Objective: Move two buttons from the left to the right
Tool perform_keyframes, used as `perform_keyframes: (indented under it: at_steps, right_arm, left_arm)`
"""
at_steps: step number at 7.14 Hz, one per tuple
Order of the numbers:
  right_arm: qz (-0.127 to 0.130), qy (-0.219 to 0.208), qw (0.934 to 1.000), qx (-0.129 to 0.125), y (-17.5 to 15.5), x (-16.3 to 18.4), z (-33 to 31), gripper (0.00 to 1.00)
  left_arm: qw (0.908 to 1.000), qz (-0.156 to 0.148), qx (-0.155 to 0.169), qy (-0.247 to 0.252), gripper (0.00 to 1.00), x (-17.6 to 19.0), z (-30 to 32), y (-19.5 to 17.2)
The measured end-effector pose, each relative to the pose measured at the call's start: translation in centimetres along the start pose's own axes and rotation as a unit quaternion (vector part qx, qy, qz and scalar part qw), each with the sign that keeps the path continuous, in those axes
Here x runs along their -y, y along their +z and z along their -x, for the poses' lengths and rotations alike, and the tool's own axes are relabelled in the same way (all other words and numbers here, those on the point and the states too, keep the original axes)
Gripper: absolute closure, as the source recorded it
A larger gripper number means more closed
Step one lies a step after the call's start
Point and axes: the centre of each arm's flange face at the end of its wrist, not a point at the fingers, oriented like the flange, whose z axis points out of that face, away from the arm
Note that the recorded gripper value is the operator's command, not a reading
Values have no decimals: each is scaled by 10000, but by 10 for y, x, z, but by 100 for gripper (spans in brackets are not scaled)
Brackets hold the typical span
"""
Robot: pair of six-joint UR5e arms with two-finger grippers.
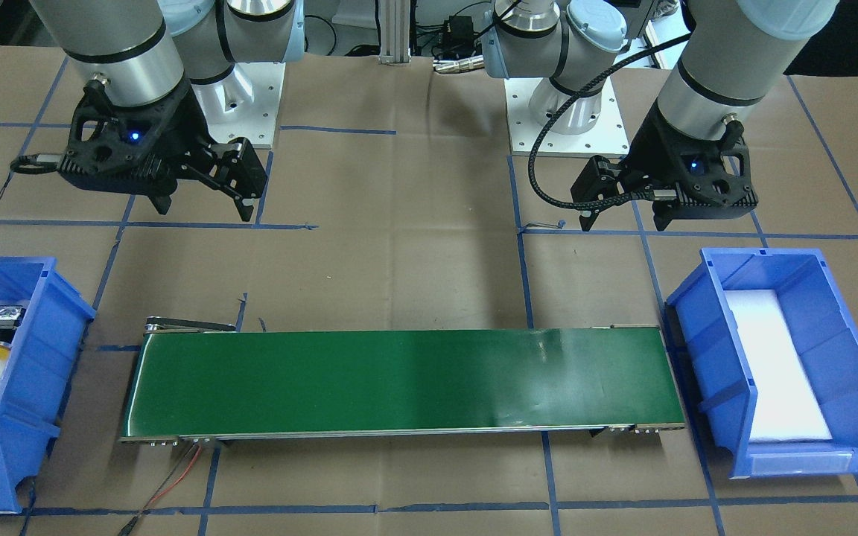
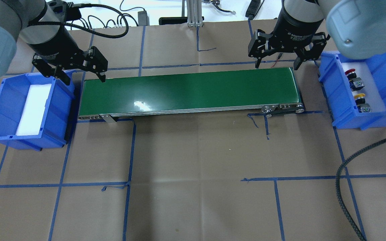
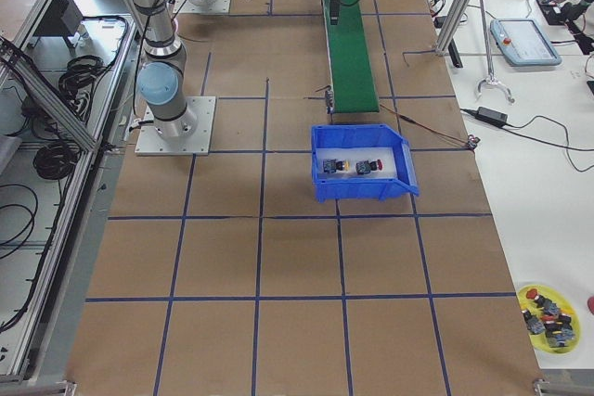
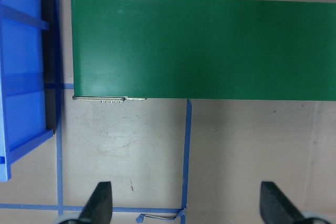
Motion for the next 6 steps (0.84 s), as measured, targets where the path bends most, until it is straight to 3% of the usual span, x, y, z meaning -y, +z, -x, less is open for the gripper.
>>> perform_keyframes:
  at_steps: [2, 6]
  right_arm:
    - [138, 46, 9999, 28, 14, -18, -9, 0]
    - [143, 54, 9999, 47, 18, -16, -11, 0]
  left_arm:
    - [10000, 0, 2, -3, 1, 0, 0, 0]
    - [10000, 0, 2, 2, 1, 0, 0, 0]
